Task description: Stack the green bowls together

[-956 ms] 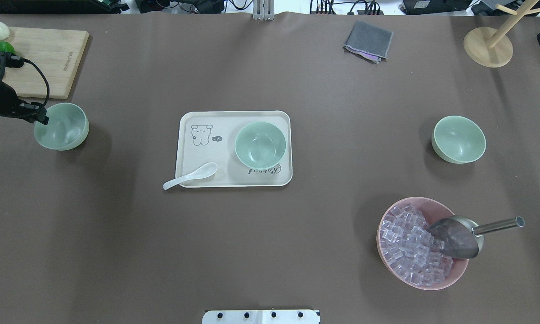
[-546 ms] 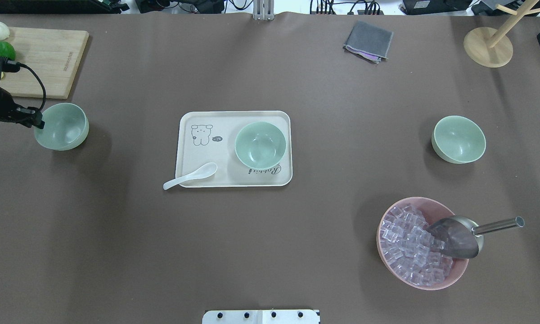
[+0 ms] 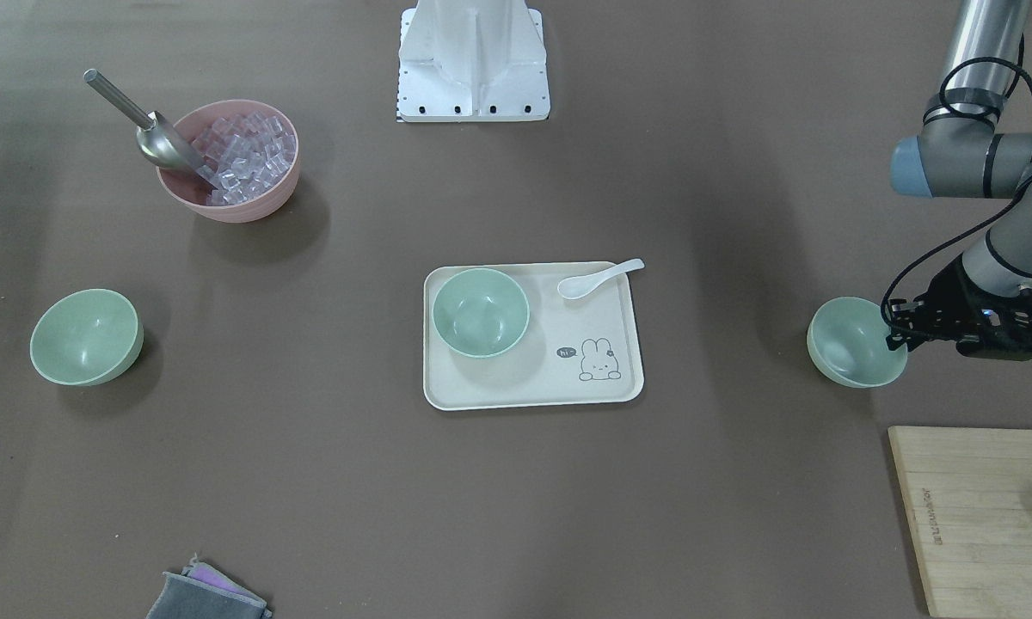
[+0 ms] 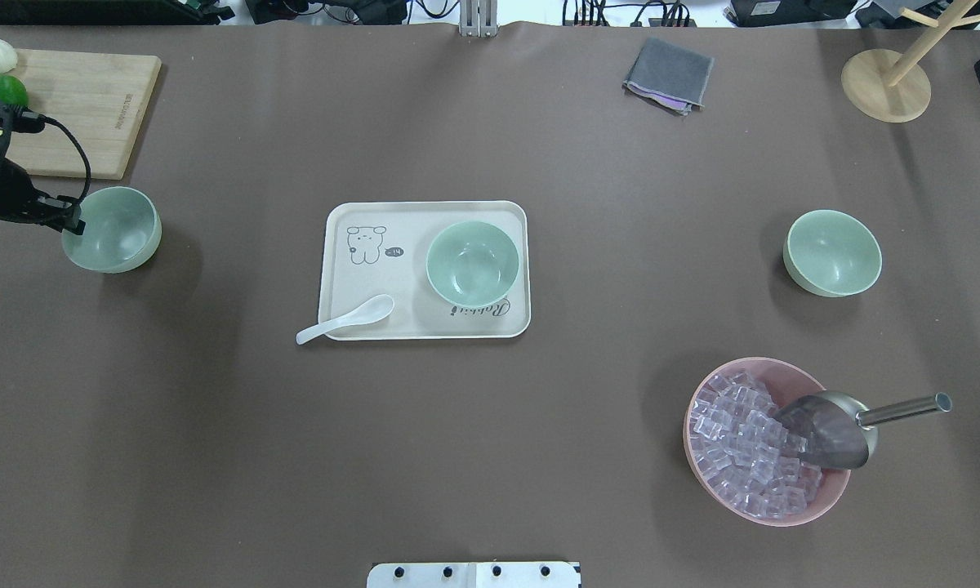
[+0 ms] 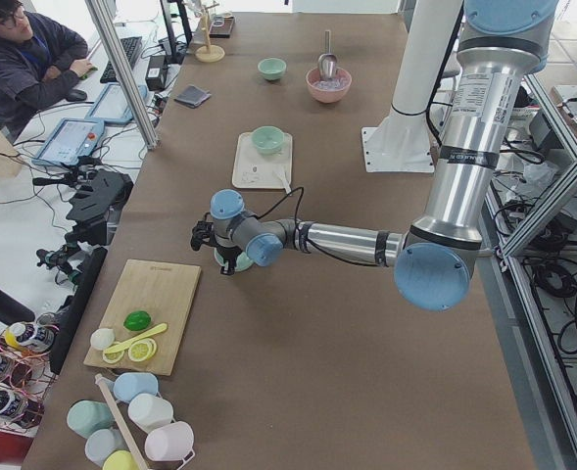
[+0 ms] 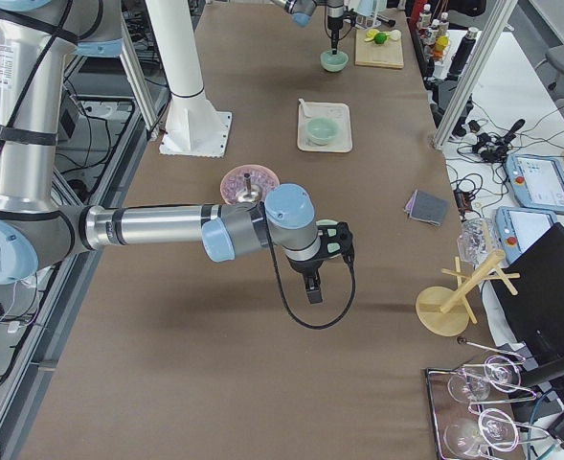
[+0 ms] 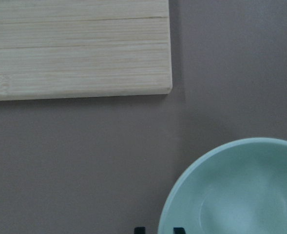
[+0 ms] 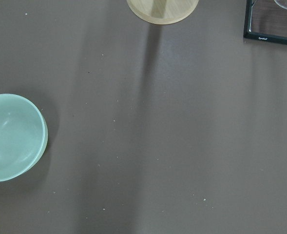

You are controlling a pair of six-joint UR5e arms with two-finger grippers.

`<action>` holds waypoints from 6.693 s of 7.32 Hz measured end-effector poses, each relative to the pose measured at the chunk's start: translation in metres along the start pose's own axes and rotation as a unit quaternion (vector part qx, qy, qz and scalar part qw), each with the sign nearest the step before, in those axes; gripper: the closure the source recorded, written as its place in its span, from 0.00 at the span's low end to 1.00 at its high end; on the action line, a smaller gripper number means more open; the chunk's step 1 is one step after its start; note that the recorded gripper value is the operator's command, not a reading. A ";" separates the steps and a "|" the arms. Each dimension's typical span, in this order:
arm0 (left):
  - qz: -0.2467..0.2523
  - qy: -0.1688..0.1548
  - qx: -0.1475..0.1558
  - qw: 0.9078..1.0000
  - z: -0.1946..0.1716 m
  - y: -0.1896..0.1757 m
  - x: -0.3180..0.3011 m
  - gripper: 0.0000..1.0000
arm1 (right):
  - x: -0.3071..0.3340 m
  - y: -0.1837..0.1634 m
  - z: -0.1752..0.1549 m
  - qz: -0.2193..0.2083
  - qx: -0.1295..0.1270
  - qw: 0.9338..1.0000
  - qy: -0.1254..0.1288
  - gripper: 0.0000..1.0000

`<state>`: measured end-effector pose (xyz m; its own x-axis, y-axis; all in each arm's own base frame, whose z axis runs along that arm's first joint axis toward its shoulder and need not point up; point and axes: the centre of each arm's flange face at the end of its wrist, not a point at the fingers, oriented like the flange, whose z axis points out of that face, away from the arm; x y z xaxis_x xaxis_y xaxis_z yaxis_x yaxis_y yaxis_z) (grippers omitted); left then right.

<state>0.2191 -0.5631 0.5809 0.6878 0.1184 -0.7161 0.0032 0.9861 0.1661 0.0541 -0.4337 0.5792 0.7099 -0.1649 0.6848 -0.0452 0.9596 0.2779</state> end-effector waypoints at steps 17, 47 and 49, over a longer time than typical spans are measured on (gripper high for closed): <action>-0.096 0.021 -0.046 0.994 -0.096 -0.026 0.341 1.00 | 0.004 0.010 0.003 0.004 -0.004 1.000 0.000 0.01; -0.144 0.056 -0.033 0.987 -0.020 -0.011 0.508 1.00 | 0.009 0.027 0.007 0.003 -0.003 1.000 0.002 0.01; -0.143 0.057 -0.035 0.987 -0.019 -0.009 0.510 1.00 | 0.009 0.027 0.007 0.003 -0.004 1.000 0.002 0.01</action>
<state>0.5564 -0.5094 0.2010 0.5800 -0.1574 -0.7992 0.1328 0.9863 -0.0979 0.0548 -0.4109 0.5974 0.7122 -0.1573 0.6841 -0.0451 0.9623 0.2683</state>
